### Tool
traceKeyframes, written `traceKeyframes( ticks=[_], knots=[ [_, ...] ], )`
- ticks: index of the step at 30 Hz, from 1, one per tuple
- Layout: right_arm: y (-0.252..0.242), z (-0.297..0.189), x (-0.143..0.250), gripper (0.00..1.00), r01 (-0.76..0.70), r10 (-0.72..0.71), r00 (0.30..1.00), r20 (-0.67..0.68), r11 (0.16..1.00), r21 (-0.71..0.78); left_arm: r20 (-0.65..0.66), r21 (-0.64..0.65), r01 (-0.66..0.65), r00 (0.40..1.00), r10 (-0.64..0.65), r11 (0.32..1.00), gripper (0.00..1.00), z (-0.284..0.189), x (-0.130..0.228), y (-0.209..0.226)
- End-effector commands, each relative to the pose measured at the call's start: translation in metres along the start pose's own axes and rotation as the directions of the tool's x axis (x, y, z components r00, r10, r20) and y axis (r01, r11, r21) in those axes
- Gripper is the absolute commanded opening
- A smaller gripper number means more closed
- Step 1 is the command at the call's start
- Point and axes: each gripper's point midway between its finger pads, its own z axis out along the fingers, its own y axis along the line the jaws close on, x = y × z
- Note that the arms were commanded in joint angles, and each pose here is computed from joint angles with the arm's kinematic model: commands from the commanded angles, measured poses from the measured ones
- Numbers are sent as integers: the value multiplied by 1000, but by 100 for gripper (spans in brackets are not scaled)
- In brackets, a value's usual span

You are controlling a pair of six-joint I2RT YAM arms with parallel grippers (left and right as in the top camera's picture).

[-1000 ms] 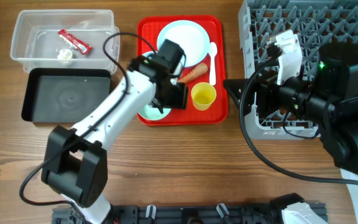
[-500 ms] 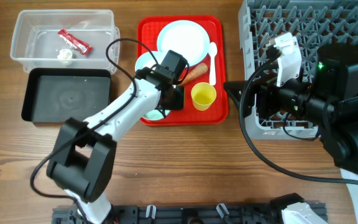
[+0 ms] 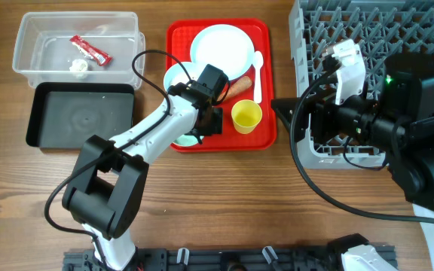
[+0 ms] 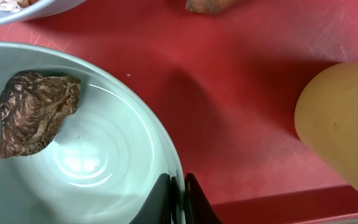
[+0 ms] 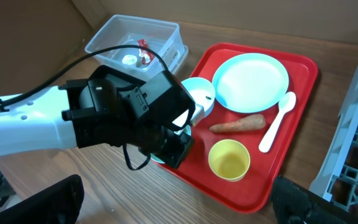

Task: Sort waste into correct bins and load items into the dishwasher rack
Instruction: 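Grasp the rim of the light-green bowl with the left gripper, then tip the green bowl over the black tray to dump the scrap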

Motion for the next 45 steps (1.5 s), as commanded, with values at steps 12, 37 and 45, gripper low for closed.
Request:
traceKeyframes(
  ticks=[12, 37, 45],
  knots=[
    [6, -3, -6, 98, 7, -7, 1000, 15, 1000, -21, -74, 91, 7, 997, 0, 996, 4, -91, -6, -24],
    [6, -3, -7, 98, 9, -9, 1000, 19, 1000, -21, 6, 483, 228, 965, -264, 845, 4, -175, -44, 168],
    [5, -1, -6, 98, 5, -5, 1000, 12, 1000, -21, 79, 811, 227, 870, -486, 539, 4, -202, -52, 247]
  ],
)
